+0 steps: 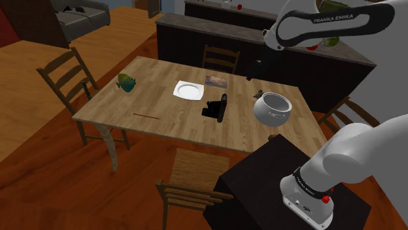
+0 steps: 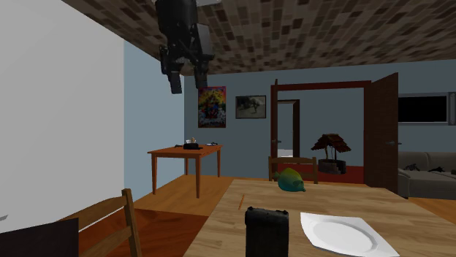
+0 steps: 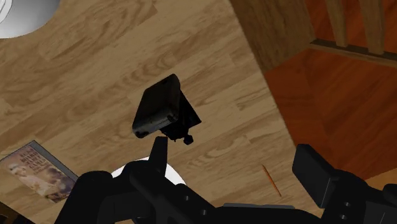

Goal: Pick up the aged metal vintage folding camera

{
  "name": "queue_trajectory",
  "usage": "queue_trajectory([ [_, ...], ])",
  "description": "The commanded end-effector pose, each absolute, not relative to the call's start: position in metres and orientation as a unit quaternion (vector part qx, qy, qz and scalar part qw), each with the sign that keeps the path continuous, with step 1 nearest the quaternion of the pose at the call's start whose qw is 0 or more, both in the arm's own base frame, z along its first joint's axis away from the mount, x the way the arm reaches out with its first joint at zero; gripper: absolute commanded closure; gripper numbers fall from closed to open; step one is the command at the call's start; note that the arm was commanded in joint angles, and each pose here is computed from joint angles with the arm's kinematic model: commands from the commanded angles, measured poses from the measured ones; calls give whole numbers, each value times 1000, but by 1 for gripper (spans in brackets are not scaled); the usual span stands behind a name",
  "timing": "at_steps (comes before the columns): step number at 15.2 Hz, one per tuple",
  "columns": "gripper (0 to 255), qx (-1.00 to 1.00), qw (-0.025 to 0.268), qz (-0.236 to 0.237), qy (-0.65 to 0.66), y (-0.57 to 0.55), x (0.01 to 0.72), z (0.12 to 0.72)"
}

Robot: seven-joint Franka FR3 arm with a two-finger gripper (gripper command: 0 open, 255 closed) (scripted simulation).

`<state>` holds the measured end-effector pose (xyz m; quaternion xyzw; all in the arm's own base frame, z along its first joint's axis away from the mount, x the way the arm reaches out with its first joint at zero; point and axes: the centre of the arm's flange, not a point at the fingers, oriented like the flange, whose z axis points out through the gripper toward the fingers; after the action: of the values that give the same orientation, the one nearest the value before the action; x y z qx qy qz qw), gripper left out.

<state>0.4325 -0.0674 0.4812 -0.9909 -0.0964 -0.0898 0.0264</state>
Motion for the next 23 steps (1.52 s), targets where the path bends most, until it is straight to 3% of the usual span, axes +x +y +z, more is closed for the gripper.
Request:
queue_trajectory([
  [1, 0, -989, 27, -89, -112, -74, 450, 459],
  [23, 0, -957, 41, -69, -280, -77, 628, 223],
])
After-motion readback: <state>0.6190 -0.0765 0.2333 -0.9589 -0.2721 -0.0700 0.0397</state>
